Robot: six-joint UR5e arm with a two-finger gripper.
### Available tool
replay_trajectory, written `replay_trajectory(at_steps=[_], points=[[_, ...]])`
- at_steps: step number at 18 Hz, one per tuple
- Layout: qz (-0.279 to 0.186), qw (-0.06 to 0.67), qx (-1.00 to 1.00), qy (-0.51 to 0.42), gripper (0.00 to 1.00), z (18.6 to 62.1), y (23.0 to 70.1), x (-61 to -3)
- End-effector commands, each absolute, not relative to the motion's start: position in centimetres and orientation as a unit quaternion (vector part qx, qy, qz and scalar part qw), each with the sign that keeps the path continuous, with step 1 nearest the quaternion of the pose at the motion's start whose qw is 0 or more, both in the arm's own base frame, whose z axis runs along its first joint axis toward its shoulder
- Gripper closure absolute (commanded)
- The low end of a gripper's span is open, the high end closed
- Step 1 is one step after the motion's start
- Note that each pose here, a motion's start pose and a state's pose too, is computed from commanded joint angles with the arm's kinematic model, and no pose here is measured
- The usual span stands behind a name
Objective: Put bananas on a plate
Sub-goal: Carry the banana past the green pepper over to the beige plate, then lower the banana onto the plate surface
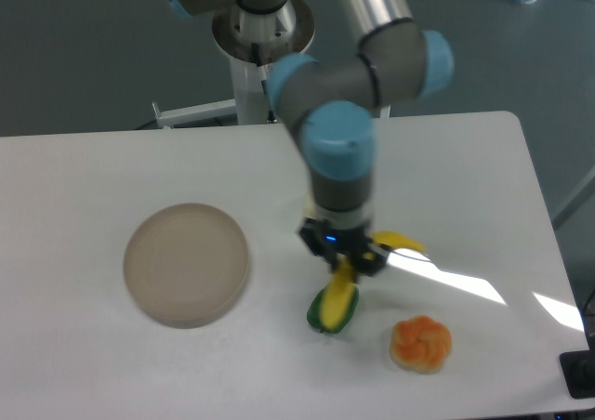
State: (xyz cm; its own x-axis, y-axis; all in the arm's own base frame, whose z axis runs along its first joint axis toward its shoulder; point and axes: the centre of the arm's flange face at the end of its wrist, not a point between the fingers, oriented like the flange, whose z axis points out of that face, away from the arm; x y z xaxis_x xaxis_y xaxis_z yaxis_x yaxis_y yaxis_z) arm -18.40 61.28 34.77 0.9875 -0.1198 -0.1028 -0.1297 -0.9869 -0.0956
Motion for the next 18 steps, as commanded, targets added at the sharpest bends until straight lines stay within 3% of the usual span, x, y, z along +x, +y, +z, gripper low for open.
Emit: replay_trajectory(at_steps=[7, 18], points=[[-0.008, 0.031, -1.000, -0.002, 0.70, 31.1, 60.2, -7.7], [-0.018, -0.021, -1.000, -0.013, 0.69, 23.0, 59.7, -2.9]])
